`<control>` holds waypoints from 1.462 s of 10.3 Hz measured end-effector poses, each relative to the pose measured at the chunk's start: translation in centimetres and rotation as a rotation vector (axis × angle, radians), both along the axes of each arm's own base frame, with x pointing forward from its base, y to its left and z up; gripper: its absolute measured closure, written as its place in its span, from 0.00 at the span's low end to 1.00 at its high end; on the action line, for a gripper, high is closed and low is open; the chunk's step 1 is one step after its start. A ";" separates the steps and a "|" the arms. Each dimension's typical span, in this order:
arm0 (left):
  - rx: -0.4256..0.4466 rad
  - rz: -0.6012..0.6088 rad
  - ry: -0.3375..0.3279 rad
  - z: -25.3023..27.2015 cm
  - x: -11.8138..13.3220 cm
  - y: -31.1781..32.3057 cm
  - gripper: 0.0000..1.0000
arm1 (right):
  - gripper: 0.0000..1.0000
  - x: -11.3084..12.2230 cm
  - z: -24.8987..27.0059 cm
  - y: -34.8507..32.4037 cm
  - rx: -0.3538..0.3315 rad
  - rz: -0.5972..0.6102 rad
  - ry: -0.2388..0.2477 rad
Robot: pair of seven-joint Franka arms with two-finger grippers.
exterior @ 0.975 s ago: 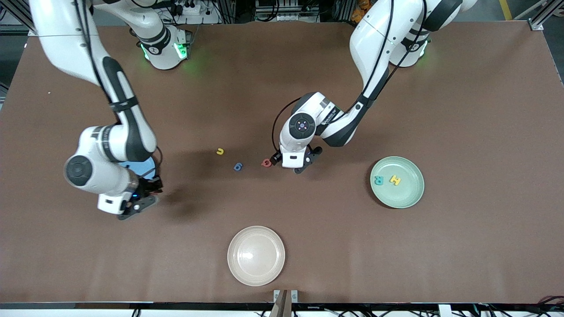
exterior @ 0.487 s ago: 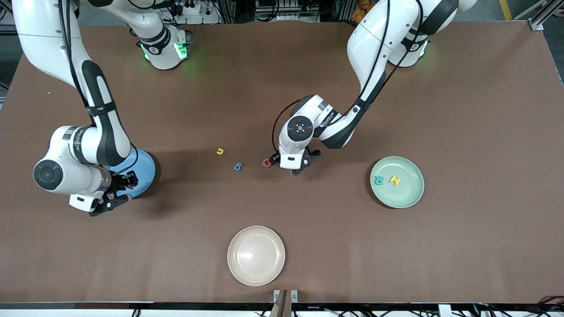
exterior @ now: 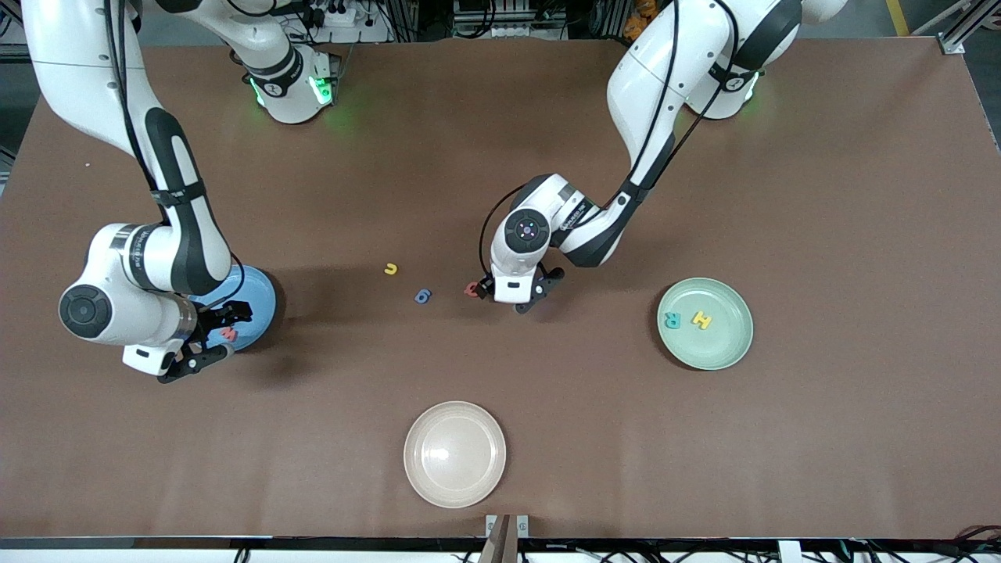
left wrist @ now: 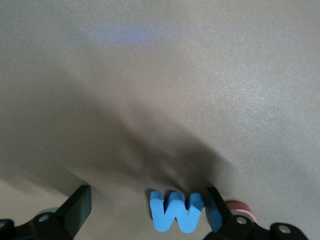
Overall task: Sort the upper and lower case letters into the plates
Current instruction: 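Place the pink m on the blue plate with the right gripper, then release W from the left gripper while the right gripper grasps 6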
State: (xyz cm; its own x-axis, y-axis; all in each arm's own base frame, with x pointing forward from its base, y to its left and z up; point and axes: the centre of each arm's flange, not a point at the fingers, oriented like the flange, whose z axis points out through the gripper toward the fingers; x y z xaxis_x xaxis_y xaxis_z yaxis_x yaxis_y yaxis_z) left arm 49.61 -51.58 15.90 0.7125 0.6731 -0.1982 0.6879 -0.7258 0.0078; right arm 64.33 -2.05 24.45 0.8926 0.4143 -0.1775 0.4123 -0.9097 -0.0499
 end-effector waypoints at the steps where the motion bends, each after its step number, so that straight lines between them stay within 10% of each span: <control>1: 0.003 -0.002 -0.004 0.0 -0.1 -0.1 0.00 | 0.00 0.0 0.0 0.5 0.001 0.007 -0.002; 10: 0.001 0.016 -0.020 0.7 -0.3 -1.1 0.37 | 0.00 -0.5 0.2 15.0 0.084 0.329 -0.055; 15: -0.002 0.015 -0.024 1.0 -0.3 -1.4 0.53 | 0.00 -5.1 0.2 30.3 0.088 0.495 -0.095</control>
State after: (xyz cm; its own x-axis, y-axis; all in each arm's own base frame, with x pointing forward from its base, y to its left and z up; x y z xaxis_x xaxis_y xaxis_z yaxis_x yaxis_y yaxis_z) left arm 49.27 -52.97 16.86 0.7068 0.6834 -0.1827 0.6983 -0.7154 0.0254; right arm 59.24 28.29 24.70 0.5960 0.8014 -0.0506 0.7993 -0.5981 -0.0591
